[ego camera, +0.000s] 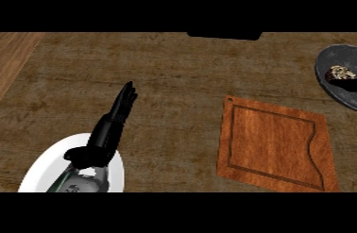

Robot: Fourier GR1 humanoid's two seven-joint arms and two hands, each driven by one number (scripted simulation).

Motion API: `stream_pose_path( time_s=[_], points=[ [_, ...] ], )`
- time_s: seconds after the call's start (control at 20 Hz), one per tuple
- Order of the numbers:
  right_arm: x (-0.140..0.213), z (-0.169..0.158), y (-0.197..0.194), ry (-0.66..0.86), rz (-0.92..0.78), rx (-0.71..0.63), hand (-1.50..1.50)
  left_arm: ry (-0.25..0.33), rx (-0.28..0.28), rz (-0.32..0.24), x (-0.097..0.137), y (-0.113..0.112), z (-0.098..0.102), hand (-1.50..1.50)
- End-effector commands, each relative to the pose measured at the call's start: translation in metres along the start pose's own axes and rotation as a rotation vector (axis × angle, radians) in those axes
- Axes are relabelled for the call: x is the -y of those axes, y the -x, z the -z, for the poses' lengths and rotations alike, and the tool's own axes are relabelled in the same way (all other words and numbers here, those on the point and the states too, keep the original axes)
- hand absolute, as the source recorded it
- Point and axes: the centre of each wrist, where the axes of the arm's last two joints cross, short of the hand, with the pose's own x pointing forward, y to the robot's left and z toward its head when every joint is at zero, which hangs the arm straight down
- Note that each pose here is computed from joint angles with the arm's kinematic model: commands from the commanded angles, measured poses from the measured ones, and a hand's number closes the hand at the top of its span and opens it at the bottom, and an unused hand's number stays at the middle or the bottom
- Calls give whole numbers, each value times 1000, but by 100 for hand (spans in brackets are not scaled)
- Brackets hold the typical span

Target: Pick the cupcake from the cutting board and place it in the pan

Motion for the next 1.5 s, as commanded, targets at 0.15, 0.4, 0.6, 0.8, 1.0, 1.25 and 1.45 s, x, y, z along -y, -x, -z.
stream_pose_path(
  time_s=[0.15,0.4,0.6,0.8,1.0,1.25,1.45],
  points=[
    [21,7,-4,110,250,18,-150,-10,-11,9,1,4,-11,0],
    [50,-6,34,64,415,43,-150,-33,-13,16,-14,6,-13,0],
    [63,-15,54,-58,519,53,-150,-46,-26,-4,-13,4,-8,0],
    [88,-30,80,-136,524,104,-150,-46,-20,10,-10,-1,-11,0],
    [84,-40,92,-182,548,152,-150,-68,-22,-7,-15,1,-6,0],
    [100,-57,115,-185,508,186,-150,-47,-40,13,-12,-5,-11,0],
    [95,-57,115,-192,480,172,-150,-55,-34,-5,-20,0,-9,0]
  ],
)
